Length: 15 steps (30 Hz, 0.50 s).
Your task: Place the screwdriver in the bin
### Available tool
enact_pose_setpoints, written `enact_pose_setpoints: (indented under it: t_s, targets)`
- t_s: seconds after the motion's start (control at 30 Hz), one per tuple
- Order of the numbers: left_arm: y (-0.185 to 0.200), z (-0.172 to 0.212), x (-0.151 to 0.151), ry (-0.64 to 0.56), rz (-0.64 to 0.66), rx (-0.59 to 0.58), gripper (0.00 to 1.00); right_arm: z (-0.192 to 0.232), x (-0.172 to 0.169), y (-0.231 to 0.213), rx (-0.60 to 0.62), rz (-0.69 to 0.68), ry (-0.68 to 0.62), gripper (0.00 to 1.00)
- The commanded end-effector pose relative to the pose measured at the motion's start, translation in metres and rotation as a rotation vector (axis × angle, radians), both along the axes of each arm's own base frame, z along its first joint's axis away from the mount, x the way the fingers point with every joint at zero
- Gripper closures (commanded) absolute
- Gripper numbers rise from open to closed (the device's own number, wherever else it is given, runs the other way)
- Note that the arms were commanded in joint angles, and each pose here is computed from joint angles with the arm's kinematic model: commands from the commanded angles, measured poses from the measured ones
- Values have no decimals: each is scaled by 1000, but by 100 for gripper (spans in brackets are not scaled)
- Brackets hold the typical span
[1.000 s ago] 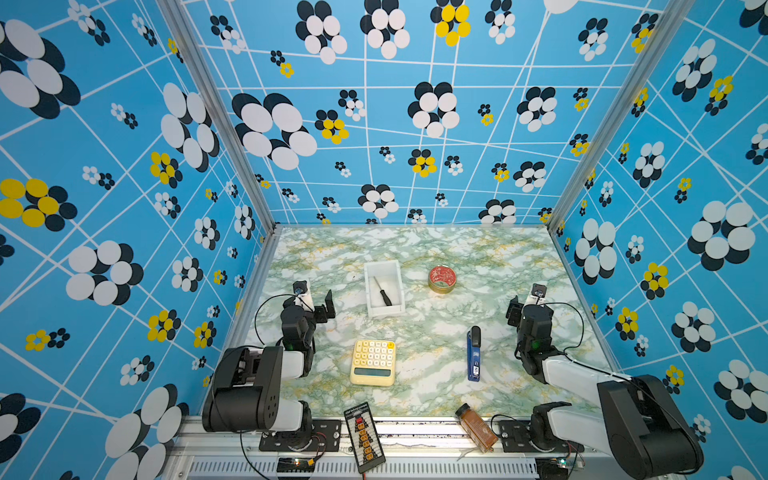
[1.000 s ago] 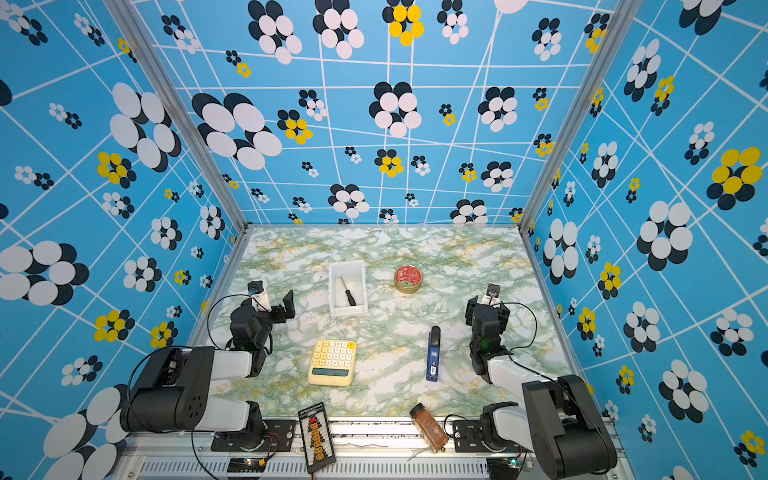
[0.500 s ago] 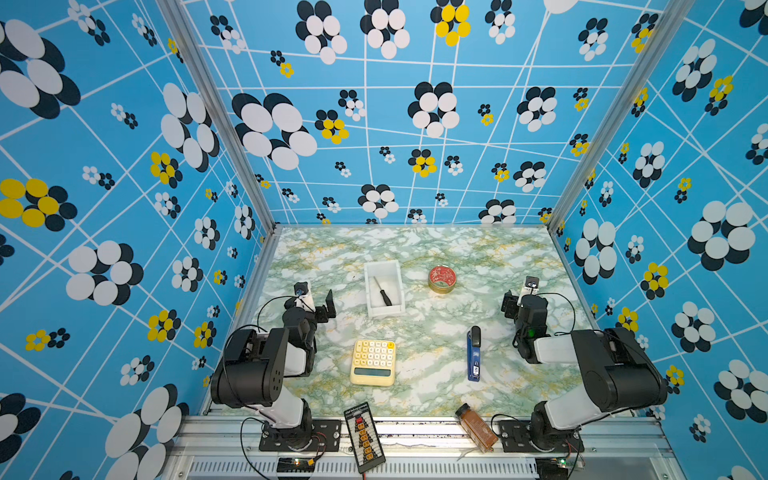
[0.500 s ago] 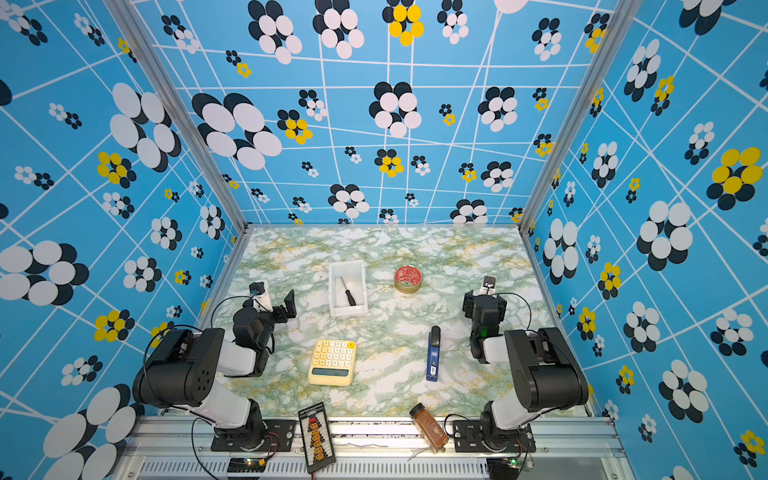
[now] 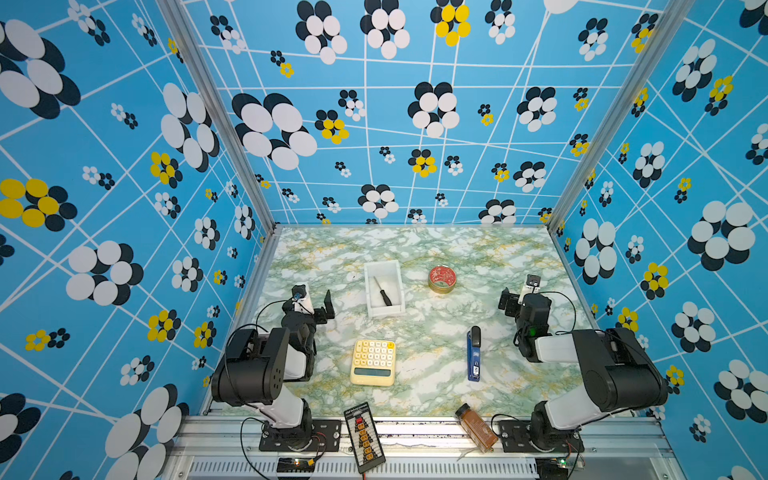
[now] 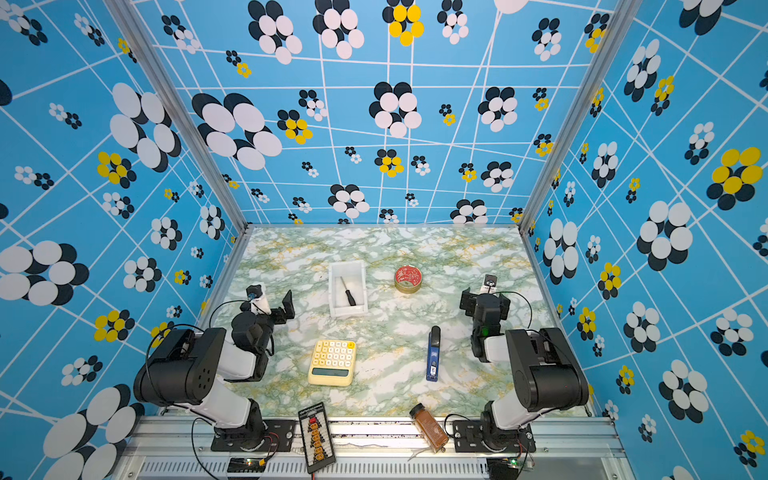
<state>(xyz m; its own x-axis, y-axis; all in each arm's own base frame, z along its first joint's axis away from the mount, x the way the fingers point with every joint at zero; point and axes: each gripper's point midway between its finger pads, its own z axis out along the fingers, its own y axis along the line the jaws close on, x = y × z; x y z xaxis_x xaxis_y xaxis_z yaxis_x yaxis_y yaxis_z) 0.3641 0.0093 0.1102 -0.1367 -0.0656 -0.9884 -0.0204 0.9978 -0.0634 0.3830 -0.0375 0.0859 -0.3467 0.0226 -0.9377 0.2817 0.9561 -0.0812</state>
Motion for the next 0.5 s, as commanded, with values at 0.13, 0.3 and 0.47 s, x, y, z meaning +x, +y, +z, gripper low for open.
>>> enact_pose_setpoints:
  t_s: [0.13,0.3,0.47]
  targets:
    - [2,-1,-2,-6,16,-6,1,11,6,2,15,6,-34,1]
    - [2,-1,-2,-5,16,-6,1,10,6,2,16,6,-32,1]
    - [2,-1,-2,-5,15,-6,1,10,6,2,16,8,-32,1]
